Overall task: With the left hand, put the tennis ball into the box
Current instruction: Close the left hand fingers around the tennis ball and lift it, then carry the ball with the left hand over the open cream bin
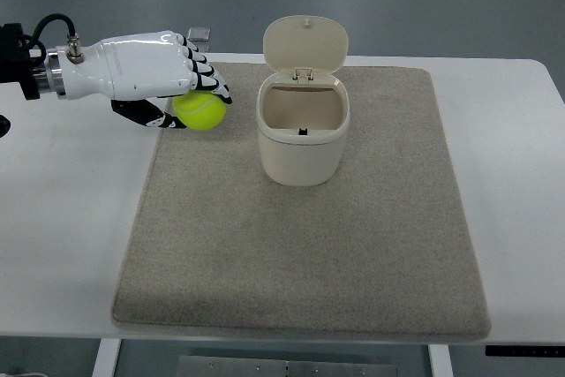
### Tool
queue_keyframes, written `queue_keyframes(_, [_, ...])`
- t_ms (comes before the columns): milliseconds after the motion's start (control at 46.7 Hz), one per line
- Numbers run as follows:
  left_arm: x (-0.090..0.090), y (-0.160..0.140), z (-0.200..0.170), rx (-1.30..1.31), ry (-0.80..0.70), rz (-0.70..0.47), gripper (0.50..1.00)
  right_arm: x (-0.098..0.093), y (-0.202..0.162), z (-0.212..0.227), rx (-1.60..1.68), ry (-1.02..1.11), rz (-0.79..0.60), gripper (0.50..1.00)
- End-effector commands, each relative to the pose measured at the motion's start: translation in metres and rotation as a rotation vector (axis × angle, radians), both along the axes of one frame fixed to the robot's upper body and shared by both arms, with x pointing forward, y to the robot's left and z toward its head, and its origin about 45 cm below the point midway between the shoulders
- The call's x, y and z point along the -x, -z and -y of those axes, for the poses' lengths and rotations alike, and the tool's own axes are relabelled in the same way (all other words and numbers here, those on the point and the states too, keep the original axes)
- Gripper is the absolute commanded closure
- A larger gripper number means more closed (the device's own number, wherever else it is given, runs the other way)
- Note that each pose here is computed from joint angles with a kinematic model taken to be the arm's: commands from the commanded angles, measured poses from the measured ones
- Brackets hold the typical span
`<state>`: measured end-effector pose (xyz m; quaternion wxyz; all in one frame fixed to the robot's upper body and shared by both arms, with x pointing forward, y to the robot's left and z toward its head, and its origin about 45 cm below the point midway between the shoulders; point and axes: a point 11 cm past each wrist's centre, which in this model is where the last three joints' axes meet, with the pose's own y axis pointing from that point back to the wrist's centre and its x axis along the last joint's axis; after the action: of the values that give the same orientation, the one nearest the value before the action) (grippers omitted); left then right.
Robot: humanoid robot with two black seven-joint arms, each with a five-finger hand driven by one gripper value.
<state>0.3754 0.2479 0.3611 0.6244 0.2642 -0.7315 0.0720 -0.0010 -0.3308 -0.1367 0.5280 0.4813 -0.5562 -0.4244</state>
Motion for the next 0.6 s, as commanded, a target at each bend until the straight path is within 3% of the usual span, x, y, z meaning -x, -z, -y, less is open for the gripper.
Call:
queue_keyframes(0, [-0.002,-0.01,0.009,-0.004,0.02,0.016,1.0,0.0,0.0,0.0,-0.001,0.0,0.0,0.599])
queue_keyframes(321, [-0.009,-0.019,0.06,-0.028,0.122,0.026,1.0,0.0,0.0,0.0,-0.001,0.0,0.0,0.599])
queue_keyframes(578, [-0.026,-0.022,0.086,-0.022,0.137,0.044,1.0,0.0,0.0,0.0,-0.001,0.0,0.0,0.599])
